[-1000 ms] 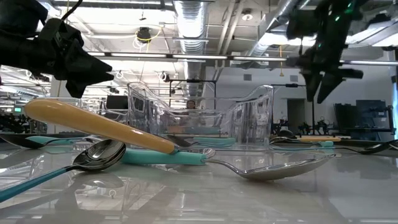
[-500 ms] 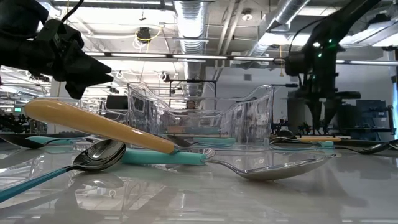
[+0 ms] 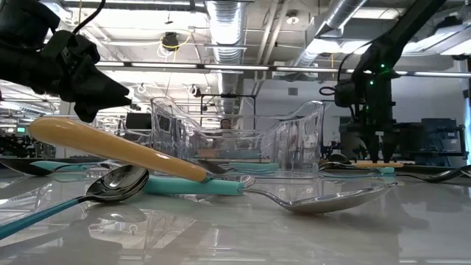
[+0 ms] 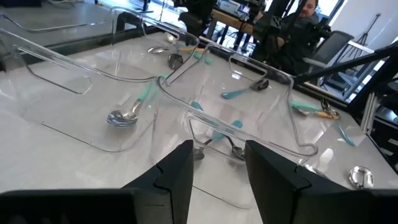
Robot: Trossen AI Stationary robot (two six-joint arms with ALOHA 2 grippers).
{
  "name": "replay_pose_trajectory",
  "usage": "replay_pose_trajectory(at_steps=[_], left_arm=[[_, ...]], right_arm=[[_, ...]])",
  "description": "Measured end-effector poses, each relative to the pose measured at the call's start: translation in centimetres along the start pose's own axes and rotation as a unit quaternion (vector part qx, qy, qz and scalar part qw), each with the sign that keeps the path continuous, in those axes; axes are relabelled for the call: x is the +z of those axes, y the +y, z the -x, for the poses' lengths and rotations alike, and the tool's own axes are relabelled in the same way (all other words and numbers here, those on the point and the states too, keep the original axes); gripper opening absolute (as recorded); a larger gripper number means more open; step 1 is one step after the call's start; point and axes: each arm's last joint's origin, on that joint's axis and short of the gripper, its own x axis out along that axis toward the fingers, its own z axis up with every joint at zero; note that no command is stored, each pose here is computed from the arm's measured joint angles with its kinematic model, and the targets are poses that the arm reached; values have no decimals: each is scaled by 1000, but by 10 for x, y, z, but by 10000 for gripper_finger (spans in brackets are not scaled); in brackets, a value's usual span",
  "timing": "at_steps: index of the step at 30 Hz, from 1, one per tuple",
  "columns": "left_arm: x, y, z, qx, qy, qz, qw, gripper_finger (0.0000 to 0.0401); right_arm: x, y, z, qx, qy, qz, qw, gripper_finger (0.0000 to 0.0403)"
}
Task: Sort silverware by color (type)
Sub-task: Put the green spoon into the top right transparent bin
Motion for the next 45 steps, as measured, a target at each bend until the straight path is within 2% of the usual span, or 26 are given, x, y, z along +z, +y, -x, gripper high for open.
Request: replay_pose_trajectory(at_steps=[7, 12, 21, 26, 30, 33, 39, 45], left_arm=[[-1, 0, 0, -8, 6, 8, 1000, 130], [-1, -1, 0, -13, 10, 10, 1000, 130], [-1, -1, 0, -12, 9, 10, 1000, 130], [-1, 0, 0, -12, 9, 10, 1000, 130], [-1, -1, 0, -12, 9, 10, 1000, 130], [-1, -1, 0, -12, 9, 10, 1000, 130], [-1, 0, 0, -11, 9, 10, 1000, 130], [-1, 0, 0, -10, 8, 10, 1000, 130]], right_arm=[[-1, 3, -5, -23, -1, 0, 1000, 148], [-3, 10, -12, -46, 26, 16, 998, 144], [-6, 23, -27, -118, 52, 57, 990, 126], [-6, 29, -29, -99, 48, 82, 991, 98], [-5, 28, -25, -86, 42, 78, 992, 75], [-5, 25, -19, -74, 37, 72, 994, 72], [-2, 18, 9, -37, -28, 63, 997, 77], [-1, 9, 52, -20, -170, 55, 984, 77]])
